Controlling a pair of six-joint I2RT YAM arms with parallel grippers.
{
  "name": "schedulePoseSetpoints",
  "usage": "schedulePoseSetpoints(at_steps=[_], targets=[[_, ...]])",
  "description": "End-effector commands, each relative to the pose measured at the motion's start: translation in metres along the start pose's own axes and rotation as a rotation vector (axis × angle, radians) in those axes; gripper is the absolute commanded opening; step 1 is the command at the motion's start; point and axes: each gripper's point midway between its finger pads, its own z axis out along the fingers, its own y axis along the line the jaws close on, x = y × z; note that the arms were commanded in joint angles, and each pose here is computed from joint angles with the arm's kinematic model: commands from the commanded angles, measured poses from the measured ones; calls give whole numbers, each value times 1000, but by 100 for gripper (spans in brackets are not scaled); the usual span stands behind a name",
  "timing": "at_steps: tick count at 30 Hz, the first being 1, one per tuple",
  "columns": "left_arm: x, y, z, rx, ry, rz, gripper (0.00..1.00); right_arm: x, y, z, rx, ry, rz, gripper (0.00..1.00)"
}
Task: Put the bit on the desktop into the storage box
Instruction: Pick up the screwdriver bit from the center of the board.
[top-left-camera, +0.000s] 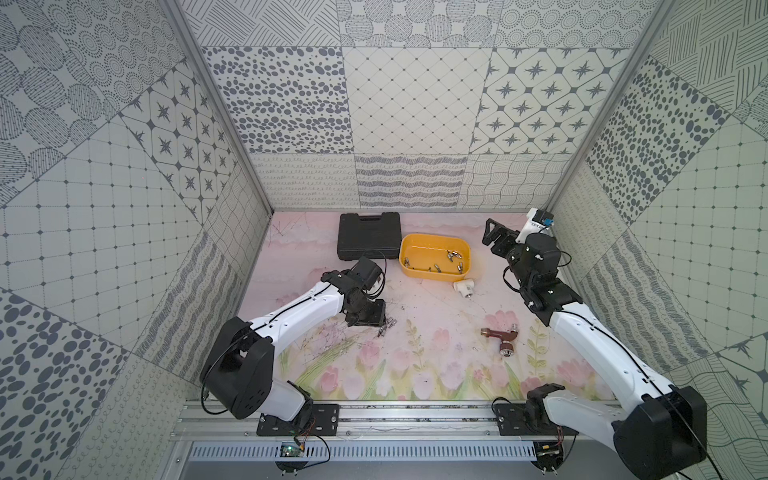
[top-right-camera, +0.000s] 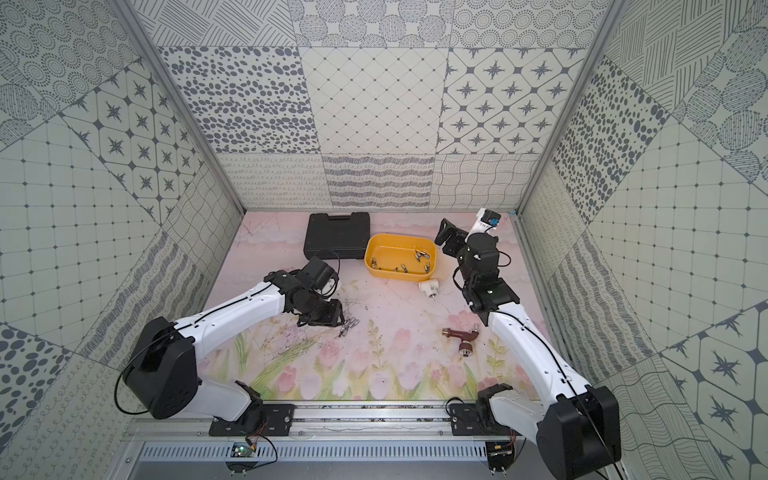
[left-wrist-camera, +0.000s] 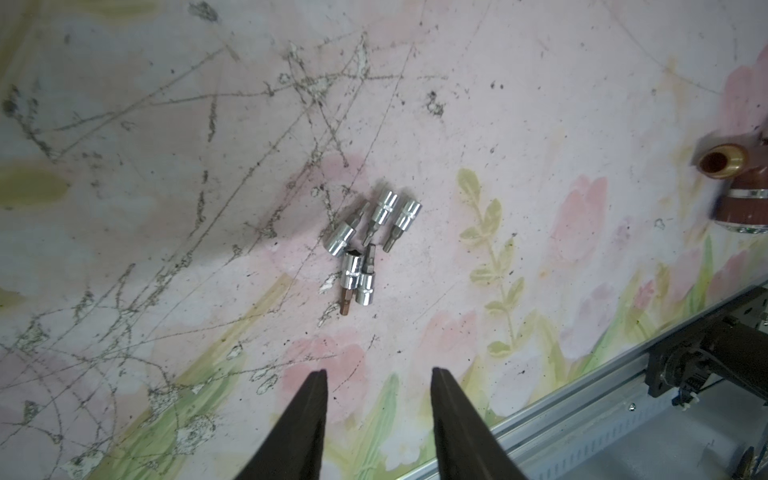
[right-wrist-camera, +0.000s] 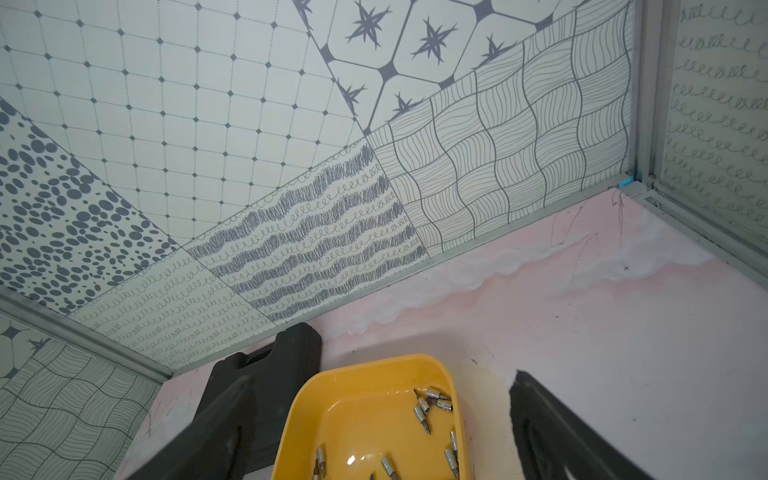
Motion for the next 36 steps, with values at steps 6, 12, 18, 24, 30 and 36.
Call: schedulePoseSetpoints(at_steps=[6,12,18,24,30,36], targets=[[1,-22,18,-32,84,112,44,-23,-12,-6,3,-72,49,97],[-11,-25,28,-86,85,172,43,-25,-22,-8,10,-79,82,97],[-21,-26,39,-107,89,218,42,-26,-31,-10,14,-81,110,97],[-25,-27,49,-131,90,299,41,-26,-39,-11,27,-82,129,97],[-26,-24,60,-158,108,343,38,-25,-45,-11,28,-81,154,97],[-28,-25,65,-173,108,368,37,-24,-48,-10,28,-81,171,97]])
